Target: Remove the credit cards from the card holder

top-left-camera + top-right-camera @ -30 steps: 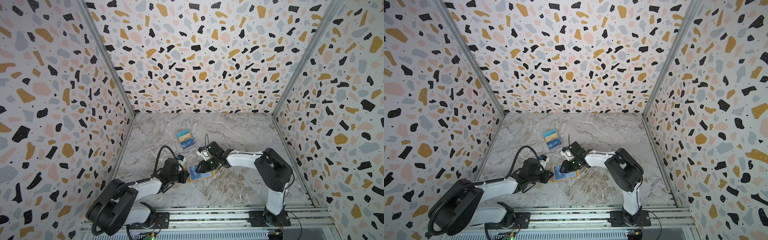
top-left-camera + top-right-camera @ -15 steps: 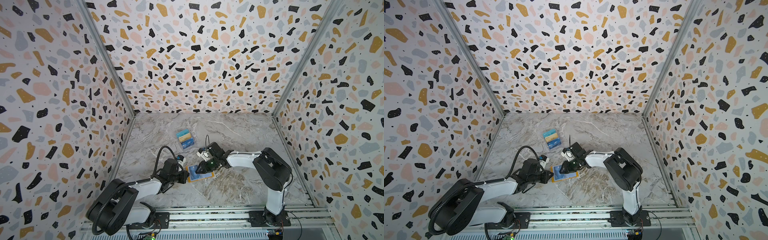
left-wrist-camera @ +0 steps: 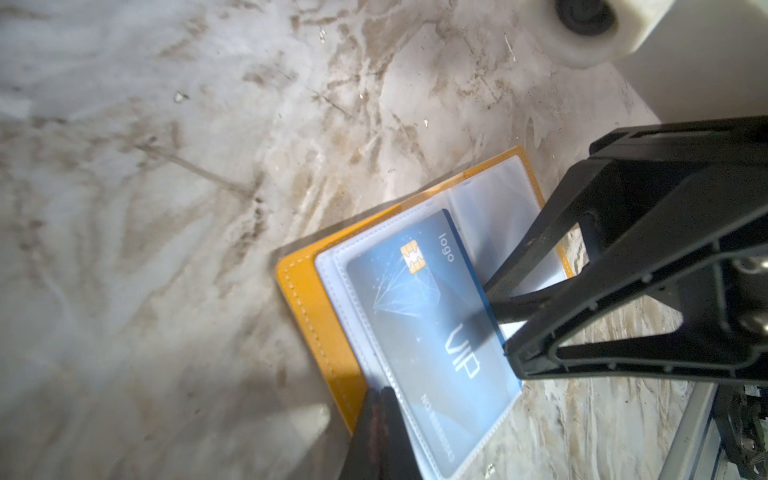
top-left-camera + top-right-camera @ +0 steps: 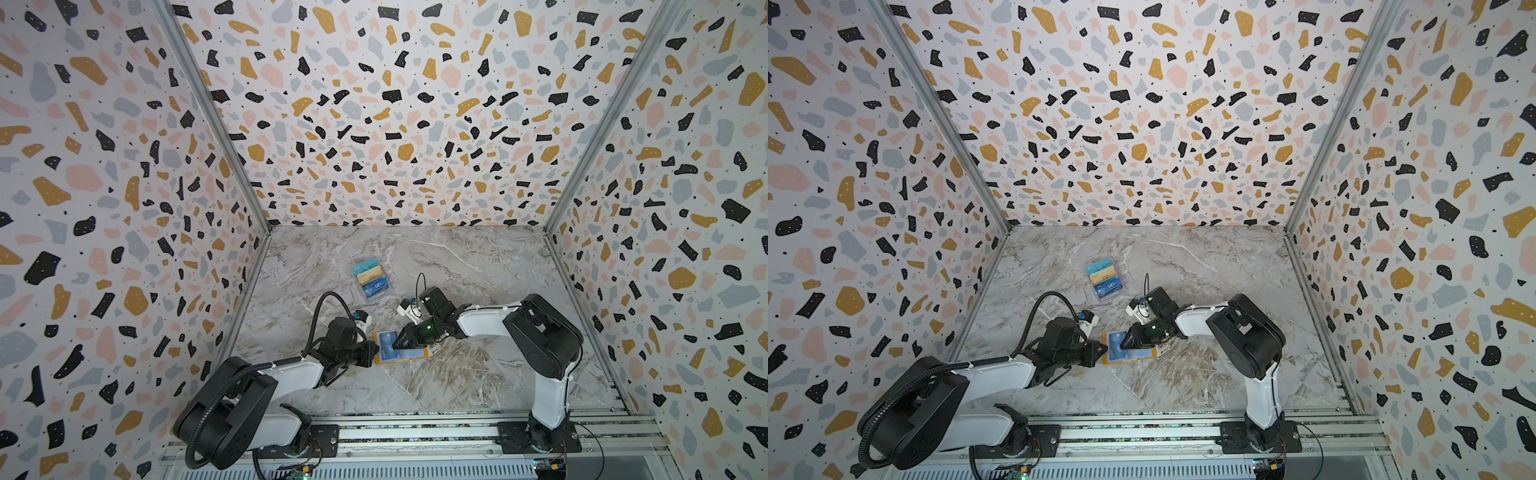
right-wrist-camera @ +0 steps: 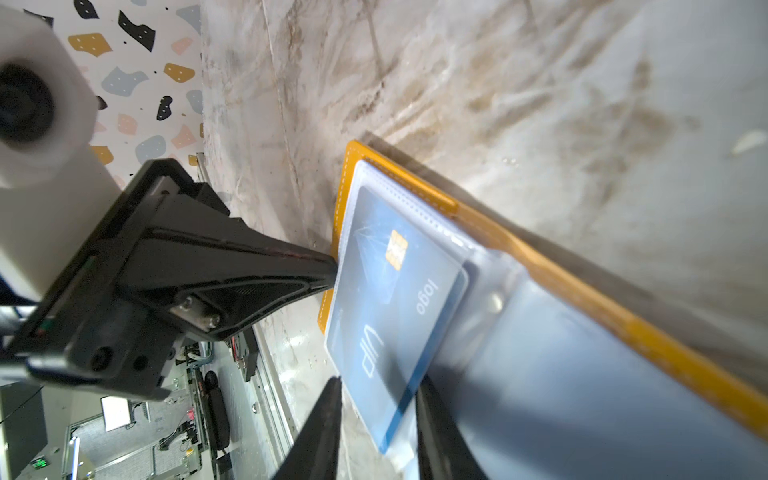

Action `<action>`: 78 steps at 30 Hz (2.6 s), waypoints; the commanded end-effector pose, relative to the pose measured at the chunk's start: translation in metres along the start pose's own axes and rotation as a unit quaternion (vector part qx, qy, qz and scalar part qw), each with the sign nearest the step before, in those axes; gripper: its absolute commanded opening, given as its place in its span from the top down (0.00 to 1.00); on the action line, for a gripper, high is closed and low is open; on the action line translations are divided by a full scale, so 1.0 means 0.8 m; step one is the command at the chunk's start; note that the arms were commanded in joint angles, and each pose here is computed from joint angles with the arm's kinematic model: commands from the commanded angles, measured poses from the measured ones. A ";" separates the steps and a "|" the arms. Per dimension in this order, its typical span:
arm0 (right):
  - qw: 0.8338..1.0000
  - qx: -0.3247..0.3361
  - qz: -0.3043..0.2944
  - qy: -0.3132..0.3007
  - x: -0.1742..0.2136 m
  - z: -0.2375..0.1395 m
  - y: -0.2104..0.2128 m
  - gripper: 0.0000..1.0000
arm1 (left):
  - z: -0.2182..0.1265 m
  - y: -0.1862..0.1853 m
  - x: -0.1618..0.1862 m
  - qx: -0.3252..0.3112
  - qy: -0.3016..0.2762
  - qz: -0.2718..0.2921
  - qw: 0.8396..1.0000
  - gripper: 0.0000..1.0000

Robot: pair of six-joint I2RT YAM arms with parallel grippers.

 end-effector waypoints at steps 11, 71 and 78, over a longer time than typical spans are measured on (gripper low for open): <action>0.996 -0.075 -0.036 -0.016 -0.008 -0.019 0.045 0.71 | 0.004 0.010 0.022 -0.012 0.029 -0.005 0.999 1.00; 0.990 -0.131 -0.047 -0.039 -0.017 -0.028 0.067 0.64 | 0.000 0.010 0.025 -0.015 0.028 -0.007 0.999 1.00; 0.989 -0.129 -0.047 -0.050 -0.018 -0.039 0.064 0.65 | 0.001 0.010 0.025 -0.015 0.029 -0.007 0.999 1.00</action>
Point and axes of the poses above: each gripper's point midway between its finger pads, its own z axis out along the fingers, its own y axis along the line the jaws close on, x = y × z, the point moved 2 cm from there along -z, back along the fingers, and after that the axes turned 4 degrees about z, right-handed, at the moved point
